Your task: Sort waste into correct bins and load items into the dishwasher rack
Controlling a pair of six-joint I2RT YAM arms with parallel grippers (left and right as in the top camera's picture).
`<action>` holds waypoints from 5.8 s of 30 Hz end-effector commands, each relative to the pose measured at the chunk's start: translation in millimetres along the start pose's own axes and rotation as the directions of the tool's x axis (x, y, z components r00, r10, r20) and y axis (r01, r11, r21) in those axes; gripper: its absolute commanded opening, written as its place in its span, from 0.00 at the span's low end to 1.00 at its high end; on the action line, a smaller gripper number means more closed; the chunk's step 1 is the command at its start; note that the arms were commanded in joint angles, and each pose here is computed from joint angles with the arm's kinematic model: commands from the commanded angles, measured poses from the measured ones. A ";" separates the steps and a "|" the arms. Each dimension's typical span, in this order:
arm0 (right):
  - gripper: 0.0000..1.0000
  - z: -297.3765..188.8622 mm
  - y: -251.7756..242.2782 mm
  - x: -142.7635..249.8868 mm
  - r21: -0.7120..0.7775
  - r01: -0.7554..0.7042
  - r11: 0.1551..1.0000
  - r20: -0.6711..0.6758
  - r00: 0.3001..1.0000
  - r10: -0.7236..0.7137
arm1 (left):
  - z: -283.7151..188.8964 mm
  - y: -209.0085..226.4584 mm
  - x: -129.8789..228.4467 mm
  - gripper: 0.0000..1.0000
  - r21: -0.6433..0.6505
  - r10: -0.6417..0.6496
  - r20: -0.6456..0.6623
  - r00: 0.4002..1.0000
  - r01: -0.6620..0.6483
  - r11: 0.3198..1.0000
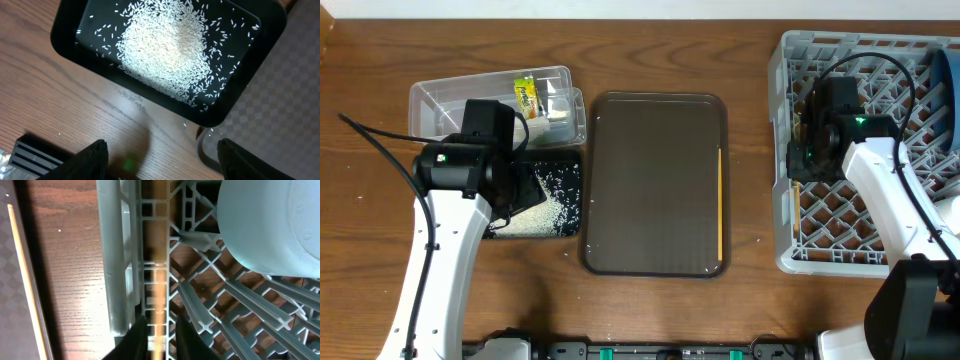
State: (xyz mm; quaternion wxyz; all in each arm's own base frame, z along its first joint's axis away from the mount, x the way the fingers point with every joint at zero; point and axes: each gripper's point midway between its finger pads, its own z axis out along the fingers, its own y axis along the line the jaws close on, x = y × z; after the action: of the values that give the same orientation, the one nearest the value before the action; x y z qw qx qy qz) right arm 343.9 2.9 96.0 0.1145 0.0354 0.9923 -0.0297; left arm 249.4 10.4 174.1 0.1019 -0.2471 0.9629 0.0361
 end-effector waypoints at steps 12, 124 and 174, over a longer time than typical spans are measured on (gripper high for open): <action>0.34 -75.8 98.7 -27.1 -0.289 0.171 0.942 0.247 0.964 -0.099 | 3.2 0.8 1.1 0.73 -0.004 0.004 -0.011 1.000 -0.004 1.000; 0.99 -106.3 -0.8 35.2 -0.212 0.046 0.976 0.392 0.919 0.042 | -22.7 -32.0 29.7 0.87 0.178 0.285 0.189 0.940 -0.318 0.931; 0.99 -101.3 -1.4 163.7 -0.197 0.078 0.977 0.537 0.843 0.041 | -85.0 22.1 44.6 0.98 0.325 -0.056 0.638 0.768 -0.203 0.924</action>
State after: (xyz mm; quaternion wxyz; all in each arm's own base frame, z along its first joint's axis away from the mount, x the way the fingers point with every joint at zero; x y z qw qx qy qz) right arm 165.5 17.0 149.2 0.3620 0.0181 0.9294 0.0697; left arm 185.4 -3.8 250.6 0.4669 -0.1522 0.8684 -0.0693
